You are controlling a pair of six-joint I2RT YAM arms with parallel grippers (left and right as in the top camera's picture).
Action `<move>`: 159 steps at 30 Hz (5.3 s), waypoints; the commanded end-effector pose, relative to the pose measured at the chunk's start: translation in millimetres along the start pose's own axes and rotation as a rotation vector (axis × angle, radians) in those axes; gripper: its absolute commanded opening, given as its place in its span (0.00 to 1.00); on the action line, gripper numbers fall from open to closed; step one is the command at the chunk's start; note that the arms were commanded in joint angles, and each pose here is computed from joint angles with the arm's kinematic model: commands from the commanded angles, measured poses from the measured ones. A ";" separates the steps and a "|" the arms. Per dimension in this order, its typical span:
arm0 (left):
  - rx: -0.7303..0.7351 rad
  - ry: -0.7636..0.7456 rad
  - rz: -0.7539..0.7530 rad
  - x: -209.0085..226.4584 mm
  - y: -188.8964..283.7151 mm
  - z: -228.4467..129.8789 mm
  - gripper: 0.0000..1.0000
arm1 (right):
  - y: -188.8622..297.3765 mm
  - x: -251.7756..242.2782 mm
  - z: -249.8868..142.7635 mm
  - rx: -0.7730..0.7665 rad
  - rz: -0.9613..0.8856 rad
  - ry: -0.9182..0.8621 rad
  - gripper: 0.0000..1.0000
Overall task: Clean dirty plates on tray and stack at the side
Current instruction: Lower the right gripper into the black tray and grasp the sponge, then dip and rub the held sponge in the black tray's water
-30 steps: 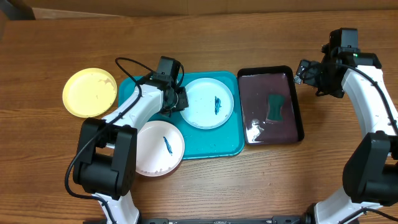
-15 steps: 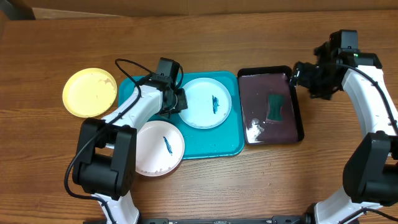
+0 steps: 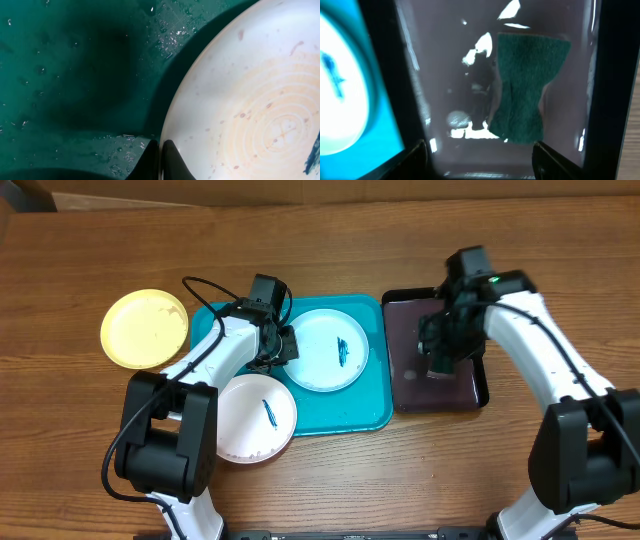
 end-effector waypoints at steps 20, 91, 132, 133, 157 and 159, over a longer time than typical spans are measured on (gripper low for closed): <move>0.011 -0.007 0.043 6.5 -0.9 -5.0 0.04 | -62.8 -17.9 -13.4 -0.132 -0.065 -0.020 0.59; 0.012 -0.007 0.043 6.5 -1.0 -5.2 0.04 | -41.1 -8.7 17.4 -0.281 -0.087 0.032 0.58; -0.011 -0.008 0.041 5.9 -1.1 -1.5 0.05 | -59.1 -17.1 -7.9 -0.154 -0.076 0.039 0.49; -0.011 -0.008 0.041 5.9 -1.1 -1.5 0.05 | -59.1 -17.3 -8.2 -0.152 -0.077 0.039 0.46; -0.009 -0.007 0.049 6.8 -1.0 -1.9 0.04 | -4.8 0.8 8.8 -0.218 -0.018 0.045 0.04; -0.008 -0.007 0.049 6.9 -1.0 -2.1 0.04 | 1.4 0.0 6.5 -0.214 -0.021 0.045 0.03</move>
Point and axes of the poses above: each gripper's point midway between its finger pads, its own y axis back along the fingers, its own x axis along the line the jaws close on, z = x × y, the point moved 8 cm from there along y, back along the fingers, and after that the axes turned 13 degrees about -y, right-handed, at the moved point
